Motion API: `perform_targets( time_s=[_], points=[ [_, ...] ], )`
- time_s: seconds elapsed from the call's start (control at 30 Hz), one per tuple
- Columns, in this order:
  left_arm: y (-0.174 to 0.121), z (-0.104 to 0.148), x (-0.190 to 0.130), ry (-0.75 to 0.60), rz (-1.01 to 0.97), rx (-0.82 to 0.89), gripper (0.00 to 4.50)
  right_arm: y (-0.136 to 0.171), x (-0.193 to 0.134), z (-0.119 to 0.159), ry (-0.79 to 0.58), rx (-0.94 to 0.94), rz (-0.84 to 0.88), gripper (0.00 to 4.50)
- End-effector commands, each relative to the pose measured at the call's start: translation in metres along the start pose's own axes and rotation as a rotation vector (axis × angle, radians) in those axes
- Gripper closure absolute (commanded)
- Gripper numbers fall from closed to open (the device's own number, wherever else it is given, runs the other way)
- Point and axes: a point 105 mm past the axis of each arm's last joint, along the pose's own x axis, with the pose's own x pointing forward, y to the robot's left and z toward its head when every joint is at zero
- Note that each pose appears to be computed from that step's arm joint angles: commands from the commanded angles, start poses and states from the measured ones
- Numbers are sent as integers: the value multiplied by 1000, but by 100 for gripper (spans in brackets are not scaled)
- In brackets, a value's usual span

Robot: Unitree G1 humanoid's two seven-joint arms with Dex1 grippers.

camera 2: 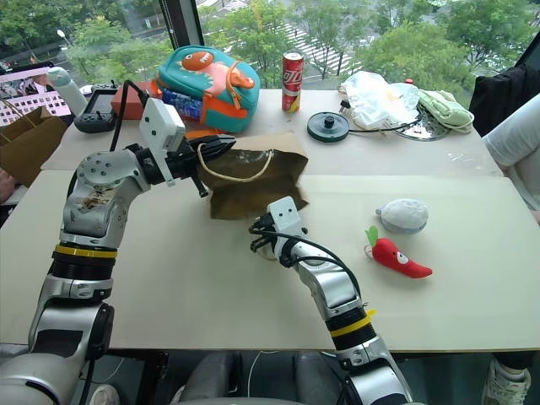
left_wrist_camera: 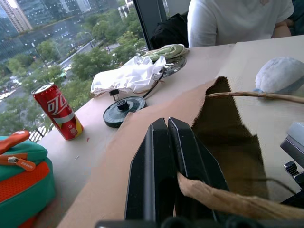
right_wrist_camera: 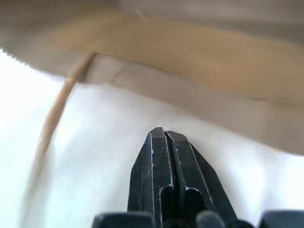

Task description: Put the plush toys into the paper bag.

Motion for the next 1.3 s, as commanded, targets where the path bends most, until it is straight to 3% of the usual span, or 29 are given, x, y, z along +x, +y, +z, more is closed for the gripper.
perform_targets(
  time_s=[0.03,0.3,0.63,0.73,0.87,1.13,1.3],
  points=[
    [-2,15,0,-40,-7,29,450,-6,-6,17,-64,-5,-30,448],
    [-7,7,1,-22,-17,21,450,-17,-54,47,-122,-82,-31,448],
    [-12,-2,2,-11,-28,5,450,14,-87,69,-119,-137,127,448],
    [-13,-1,3,-16,-30,-1,450,-17,-96,87,-197,-71,-43,448],
    [-13,-1,3,-23,-27,-9,450,-64,-123,83,-169,-51,-253,448],
    [-16,-2,5,-27,-31,-17,450,-143,-176,68,-71,-26,-645,209],
    [-17,-2,5,-30,-33,-19,450,-169,-182,59,0,-43,-799,41]
  ],
)
